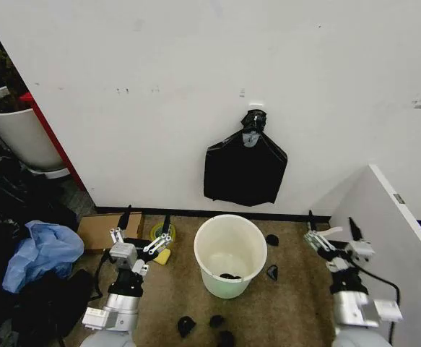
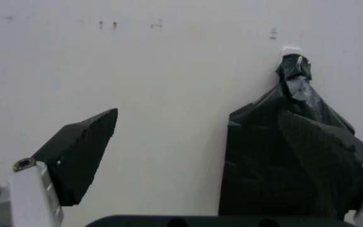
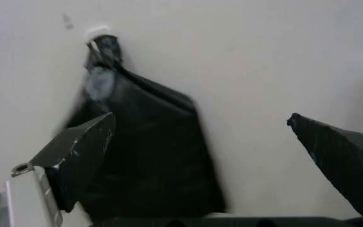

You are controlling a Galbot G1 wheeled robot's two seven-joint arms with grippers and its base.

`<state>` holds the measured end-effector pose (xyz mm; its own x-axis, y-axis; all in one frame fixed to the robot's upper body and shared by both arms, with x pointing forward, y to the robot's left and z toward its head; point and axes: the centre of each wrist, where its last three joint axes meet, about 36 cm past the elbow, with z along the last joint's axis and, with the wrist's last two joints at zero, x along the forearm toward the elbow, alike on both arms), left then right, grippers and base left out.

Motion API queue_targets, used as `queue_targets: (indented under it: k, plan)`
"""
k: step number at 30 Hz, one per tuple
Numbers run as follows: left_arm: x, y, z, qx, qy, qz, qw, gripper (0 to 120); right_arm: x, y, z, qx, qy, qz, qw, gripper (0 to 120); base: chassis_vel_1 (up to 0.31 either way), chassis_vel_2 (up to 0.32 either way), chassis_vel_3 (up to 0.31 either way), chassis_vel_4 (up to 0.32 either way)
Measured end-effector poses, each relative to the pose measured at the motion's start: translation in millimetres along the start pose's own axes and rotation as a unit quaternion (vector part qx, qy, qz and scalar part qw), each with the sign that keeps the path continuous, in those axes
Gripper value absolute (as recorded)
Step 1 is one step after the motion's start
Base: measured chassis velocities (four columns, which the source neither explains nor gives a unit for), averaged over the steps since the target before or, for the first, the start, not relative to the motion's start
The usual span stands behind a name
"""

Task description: Place the garbage bag over the trash bin.

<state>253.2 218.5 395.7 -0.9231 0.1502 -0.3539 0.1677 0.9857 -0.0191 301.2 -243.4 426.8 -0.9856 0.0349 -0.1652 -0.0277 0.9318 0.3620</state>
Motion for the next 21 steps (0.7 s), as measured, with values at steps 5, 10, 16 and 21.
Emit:
queue_targets:
  k: [5, 10, 16, 21]
  plan:
    - [-1, 1, -15, 0.005, -0.011, -0.005, 0.9999, 100, -65, 19, 7, -0.202, 0.016, -0.043, 0.978, 100, 0.0, 0.0, 0.0, 0.0]
    - [-2, -1, -19, 0.007, -0.012, -0.01, 0.9999, 100, -105, 36, 12, -0.319, 0.018, -0.07, 0.945, 100, 0.0, 0.0, 0.0, 0.0]
    - [-3, -1, -17, 0.0, -0.006, -0.017, 0.9998, 100, -150, 59, 21, -0.41, 0.037, -0.093, 0.906, 100, 0.0, 0.0, 0.0, 0.0]
    - [-2, 0, -19, -0.007, -0.003, -0.022, 0.9997, 100, -177, 82, 27, -0.446, 0.06, -0.097, 0.888, 100, 0.0, 0.0, 0.0, 0.0]
